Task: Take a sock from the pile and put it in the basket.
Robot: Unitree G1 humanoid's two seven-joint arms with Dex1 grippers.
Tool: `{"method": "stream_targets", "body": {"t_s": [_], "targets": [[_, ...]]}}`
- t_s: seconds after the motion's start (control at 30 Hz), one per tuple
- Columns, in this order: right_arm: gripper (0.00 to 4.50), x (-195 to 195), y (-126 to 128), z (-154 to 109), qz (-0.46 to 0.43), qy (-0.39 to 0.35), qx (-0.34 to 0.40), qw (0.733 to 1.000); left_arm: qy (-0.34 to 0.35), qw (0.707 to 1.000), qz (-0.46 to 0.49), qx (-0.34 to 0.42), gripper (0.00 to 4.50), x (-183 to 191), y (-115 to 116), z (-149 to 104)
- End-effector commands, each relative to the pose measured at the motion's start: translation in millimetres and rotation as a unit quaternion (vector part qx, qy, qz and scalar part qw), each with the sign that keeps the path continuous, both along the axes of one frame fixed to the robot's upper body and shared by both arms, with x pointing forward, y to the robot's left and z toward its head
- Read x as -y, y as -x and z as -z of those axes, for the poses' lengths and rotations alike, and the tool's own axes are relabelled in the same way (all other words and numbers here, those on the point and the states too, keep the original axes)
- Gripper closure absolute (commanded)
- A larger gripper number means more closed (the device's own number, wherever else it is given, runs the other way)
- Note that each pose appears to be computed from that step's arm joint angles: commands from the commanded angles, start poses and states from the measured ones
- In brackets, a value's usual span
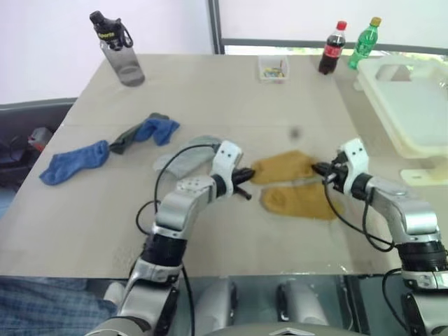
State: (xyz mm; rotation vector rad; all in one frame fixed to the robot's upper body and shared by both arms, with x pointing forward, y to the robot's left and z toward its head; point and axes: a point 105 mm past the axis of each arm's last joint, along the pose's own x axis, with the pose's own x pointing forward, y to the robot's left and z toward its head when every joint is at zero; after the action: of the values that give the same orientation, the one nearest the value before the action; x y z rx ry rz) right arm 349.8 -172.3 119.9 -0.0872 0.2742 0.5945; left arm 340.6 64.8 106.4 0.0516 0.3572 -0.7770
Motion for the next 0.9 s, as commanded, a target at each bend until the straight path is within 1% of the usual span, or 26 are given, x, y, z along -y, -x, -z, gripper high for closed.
{"method": "stream_targets", "body": {"t_s": [0.03, 0.1, 0.13, 0.2, 0.3, 0.4, 0.5, 0.6, 0.77, 0.9], "targets": [[4.48, -1, 16, -38, -0.023, -0.021, 0.038, 0.999, 0.078, 0.994, 0.075, 0.017, 4.50, 19, 33, -40], [4.48, -3, 28, -46, -0.040, -0.033, 0.030, 0.998, 0.124, 0.987, 0.106, 0.003, 4.50, 23, 50, -49], [4.48, -3, 34, -49, -0.049, -0.035, 0.025, 0.998, 0.133, 0.984, 0.115, -0.007, 4.50, 23, 57, -49], [4.48, -1, 45, -51, -0.059, -0.033, 0.013, 0.998, 0.122, 0.985, 0.122, -0.023, 4.50, 21, 66, -41], [4.48, 5, 57, -50, -0.062, -0.022, -0.007, 0.998, 0.109, 0.985, 0.125, -0.035, 4.50, 21, 73, -33], [4.48, 10, 71, -49, -0.068, -0.011, -0.025, 0.997, 0.099, 0.986, 0.124, -0.041, 4.50, 22, 74, -26], [4.48, 14, 78, -50, -0.060, -0.009, -0.033, 0.998, 0.090, 0.987, 0.126, -0.047, 4.50, 23, 76, -20], [4.48, 15, 87, -43, -0.056, -0.003, -0.054, 0.997, 0.088, 0.986, 0.130, -0.057, 4.50, 24, 80, -15], [4.48, 19, 92, -35, -0.033, -0.014, -0.076, 0.996, 0.068, 0.987, 0.130, -0.061, 4.50, 25, 80, -4], [4.48, 28, 90, -23, 0.000, -0.013, -0.096, 0.995, 0.064, 0.990, 0.118, -0.047, 4.50, 27, 71, -3]]}}
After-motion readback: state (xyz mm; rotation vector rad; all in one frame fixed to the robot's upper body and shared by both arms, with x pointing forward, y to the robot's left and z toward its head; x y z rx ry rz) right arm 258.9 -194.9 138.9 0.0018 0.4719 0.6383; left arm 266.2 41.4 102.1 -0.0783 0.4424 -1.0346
